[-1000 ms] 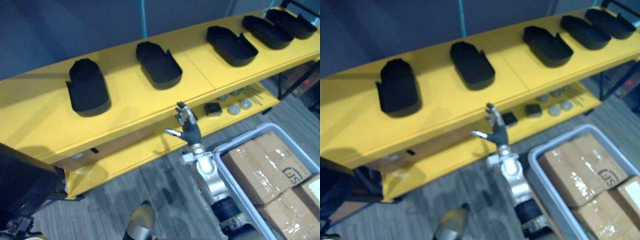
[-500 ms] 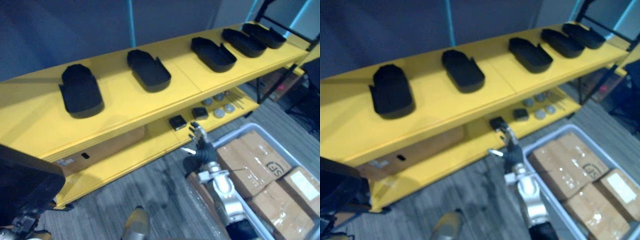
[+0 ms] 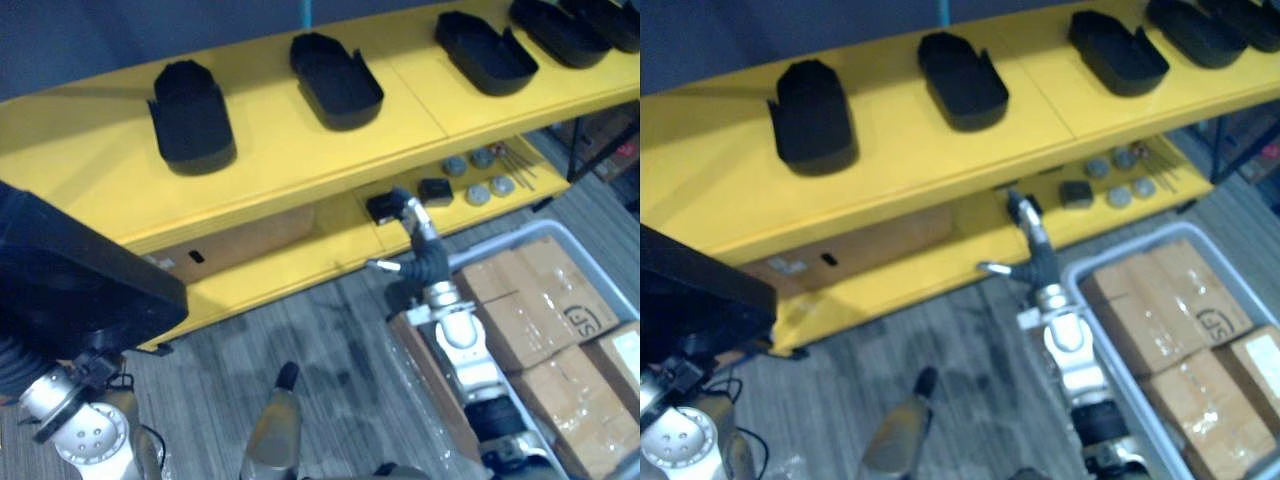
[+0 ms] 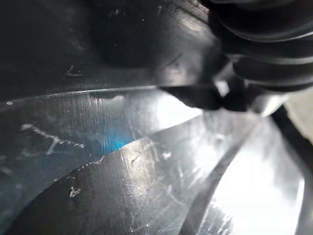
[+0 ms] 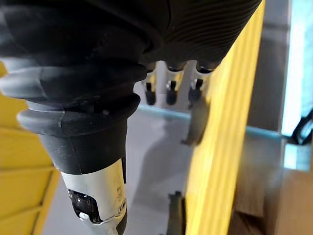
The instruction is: Walk over and take plastic housings, then place them on the shelf
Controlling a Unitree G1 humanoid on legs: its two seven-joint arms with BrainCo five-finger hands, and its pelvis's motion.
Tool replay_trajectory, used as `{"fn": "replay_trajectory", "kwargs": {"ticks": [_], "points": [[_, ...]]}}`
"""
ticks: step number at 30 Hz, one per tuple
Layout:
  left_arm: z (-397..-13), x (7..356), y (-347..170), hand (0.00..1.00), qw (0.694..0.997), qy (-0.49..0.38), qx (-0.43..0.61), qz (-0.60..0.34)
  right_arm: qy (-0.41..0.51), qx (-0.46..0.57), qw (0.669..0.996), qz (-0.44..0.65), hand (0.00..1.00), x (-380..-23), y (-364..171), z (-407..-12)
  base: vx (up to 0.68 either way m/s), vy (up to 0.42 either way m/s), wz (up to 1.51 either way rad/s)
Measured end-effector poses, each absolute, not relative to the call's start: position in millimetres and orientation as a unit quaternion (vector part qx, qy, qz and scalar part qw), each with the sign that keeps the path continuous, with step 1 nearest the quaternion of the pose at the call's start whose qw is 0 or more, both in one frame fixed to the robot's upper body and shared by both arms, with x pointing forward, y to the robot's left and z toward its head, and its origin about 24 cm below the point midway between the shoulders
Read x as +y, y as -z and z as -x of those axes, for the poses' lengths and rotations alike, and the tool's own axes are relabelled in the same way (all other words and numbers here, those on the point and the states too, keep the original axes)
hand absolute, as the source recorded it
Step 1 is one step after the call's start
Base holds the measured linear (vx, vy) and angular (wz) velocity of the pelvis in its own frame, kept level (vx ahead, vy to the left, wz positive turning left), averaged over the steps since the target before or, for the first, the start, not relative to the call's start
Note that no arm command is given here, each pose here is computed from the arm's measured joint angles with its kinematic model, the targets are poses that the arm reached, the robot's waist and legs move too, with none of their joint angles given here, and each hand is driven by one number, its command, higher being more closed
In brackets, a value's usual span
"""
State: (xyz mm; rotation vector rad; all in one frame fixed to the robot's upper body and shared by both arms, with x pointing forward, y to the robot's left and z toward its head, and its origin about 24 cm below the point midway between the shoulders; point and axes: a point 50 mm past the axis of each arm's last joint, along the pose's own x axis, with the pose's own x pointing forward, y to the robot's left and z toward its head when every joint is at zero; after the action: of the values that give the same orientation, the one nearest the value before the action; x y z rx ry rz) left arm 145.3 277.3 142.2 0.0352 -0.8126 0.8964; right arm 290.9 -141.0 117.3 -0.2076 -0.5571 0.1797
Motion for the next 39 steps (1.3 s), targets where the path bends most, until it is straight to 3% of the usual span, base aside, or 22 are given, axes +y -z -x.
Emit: {"fn": "replay_trajectory", "kwargs": {"ticks": [14,21,25,33,39], "points": [[-149.4,271.4,-141.3,1.00,0.829,-0.404,-0.382,-0.060,0.014,-0.242,0.970,0.024,0.00,-152.3,-86.1,-266.8,0.03,0.058,0.14],[-151.1,272.4,-157.7,1.00,0.815,-0.398,-0.398,-0.137,0.043,-0.318,0.947,0.013,0.00,-160.6,-119.9,-269.6,0.35,0.127,0.34],[-165.0,272.3,-171.2,1.00,0.808,-0.396,-0.419,-0.120,0.085,-0.368,0.924,0.065,0.00,-198.8,-149.9,-271.0,0.24,-0.066,0.68],[-170.6,268.4,-150.9,1.00,0.847,-0.378,-0.361,-0.097,0.074,-0.371,0.924,0.059,0.00,-221.5,-172.2,-279.1,0.30,-0.265,0.69],[-164.9,275.9,-145.4,1.00,0.844,-0.403,-0.335,-0.112,-0.004,-0.385,0.922,0.040,0.00,-218.3,-183.6,-278.6,0.12,-0.122,0.18]]}}
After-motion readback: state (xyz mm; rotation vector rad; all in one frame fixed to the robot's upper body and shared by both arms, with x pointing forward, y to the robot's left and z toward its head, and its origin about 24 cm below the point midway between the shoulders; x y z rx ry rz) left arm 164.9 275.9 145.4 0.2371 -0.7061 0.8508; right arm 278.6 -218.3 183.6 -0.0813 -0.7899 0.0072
